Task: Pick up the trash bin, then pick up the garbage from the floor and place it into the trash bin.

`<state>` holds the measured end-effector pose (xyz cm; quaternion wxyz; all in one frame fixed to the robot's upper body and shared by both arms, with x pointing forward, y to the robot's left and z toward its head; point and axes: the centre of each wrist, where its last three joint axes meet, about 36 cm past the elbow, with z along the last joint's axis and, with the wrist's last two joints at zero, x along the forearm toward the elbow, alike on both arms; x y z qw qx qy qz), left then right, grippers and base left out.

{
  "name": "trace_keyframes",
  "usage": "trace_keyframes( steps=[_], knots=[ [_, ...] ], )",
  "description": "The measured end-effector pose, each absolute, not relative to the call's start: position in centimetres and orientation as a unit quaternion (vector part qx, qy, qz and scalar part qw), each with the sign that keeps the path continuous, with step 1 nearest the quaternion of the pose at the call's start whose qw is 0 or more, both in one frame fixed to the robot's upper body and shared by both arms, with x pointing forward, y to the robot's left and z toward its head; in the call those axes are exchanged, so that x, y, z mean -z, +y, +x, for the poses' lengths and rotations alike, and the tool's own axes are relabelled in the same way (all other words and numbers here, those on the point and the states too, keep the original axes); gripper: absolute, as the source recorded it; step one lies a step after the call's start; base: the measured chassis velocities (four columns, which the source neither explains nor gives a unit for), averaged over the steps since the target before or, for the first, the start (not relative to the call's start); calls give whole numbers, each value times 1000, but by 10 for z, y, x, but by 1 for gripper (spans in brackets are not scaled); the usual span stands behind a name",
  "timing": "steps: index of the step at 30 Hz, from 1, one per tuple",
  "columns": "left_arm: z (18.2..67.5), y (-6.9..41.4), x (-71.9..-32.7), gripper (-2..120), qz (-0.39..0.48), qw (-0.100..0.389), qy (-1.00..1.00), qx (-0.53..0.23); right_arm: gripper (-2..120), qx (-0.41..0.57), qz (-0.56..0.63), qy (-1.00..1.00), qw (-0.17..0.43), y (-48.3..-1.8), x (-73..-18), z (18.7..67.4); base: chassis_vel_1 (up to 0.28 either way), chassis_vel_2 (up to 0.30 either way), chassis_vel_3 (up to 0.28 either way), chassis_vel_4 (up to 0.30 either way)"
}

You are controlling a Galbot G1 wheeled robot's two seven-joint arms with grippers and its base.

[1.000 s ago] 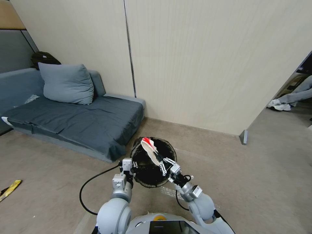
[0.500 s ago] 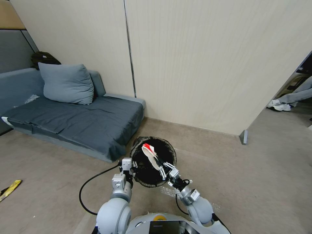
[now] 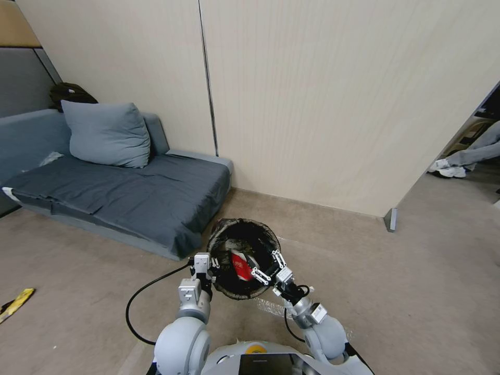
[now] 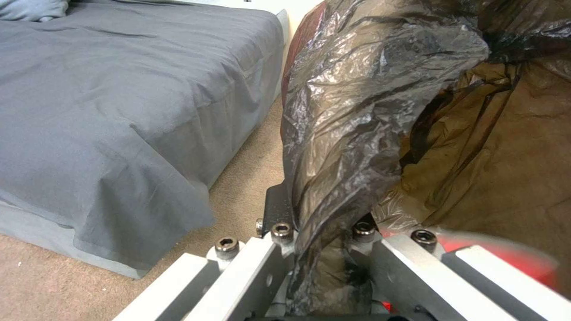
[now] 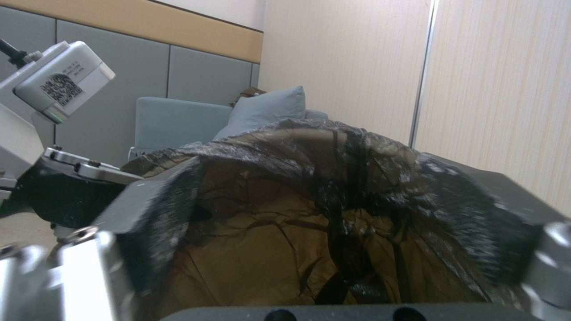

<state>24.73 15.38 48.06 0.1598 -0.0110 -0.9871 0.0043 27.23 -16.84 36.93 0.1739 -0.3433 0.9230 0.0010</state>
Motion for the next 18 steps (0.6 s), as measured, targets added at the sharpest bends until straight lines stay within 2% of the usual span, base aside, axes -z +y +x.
trace_keyframes(
  steps=[7,18],
  knots=[
    [247,155,-481,1,-11,160,-987,-2,111,2,-331,918,219,-168,-405,266,0,0,0,0],
    [247,156,-479,1,-9,160,-987,1,114,15,-258,931,258,-189,-437,259,0,0,0,0]
  ],
)
